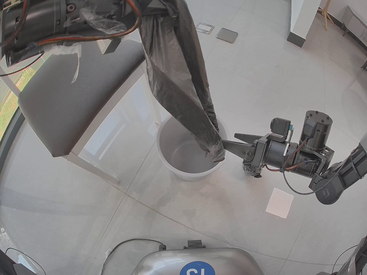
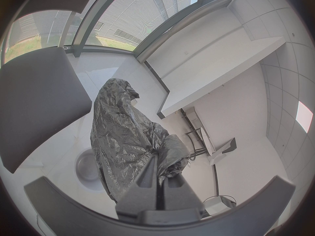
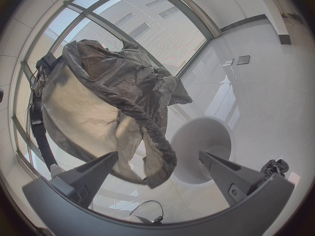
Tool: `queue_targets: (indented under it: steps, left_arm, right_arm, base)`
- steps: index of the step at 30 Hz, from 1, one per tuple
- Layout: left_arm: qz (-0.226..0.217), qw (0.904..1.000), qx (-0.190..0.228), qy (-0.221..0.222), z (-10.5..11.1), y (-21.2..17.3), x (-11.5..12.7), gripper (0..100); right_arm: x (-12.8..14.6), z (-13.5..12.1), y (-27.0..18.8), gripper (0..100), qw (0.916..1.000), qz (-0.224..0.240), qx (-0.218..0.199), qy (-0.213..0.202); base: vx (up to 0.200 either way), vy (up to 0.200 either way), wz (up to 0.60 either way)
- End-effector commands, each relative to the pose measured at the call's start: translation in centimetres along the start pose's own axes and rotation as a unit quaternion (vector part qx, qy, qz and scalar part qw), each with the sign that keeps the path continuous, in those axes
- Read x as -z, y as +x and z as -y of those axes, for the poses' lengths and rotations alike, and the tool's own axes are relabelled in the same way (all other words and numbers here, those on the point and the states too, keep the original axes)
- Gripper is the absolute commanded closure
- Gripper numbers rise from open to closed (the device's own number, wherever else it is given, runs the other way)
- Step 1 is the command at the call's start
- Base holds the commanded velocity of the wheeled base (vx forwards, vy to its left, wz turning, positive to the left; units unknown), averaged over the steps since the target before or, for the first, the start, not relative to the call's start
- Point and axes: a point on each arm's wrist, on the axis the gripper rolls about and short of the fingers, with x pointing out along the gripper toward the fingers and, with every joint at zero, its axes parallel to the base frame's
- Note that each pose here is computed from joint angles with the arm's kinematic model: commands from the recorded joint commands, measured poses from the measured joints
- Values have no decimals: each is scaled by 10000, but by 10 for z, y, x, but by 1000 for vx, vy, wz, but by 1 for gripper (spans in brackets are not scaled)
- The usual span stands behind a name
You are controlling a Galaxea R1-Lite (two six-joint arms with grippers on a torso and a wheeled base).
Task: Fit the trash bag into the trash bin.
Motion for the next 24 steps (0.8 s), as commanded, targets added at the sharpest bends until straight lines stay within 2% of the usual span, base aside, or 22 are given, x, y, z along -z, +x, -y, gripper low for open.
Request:
queue_targets:
  steps: [1,8,22,23,24]
  left_arm:
    - [-13,9999,108,-23,5,-2,1,100]
    - [156,9993,262,-219,13,-4,-9,100]
    - [173,9983,312,-454,16,-4,-11,100]
    - [185,9983,321,-455,16,-4,-12,100]
    - [201,9982,324,-464,16,-5,-13,100]
  right_arm:
    - [4,7,11,0,10000,-26,-1,16]
    - [6,10,25,0,10000,-23,-84,1]
    - [18,3,46,0,9995,-102,-283,-19]
    - [18,3,47,100,9995,-90,-288,-26]
    - [19,3,47,100,9995,-108,-297,-19]
  base:
    - [0,0,0]
    - [0,0,0]
    - [0,0,0]
    - [0,0,0]
    - [0,0,0]
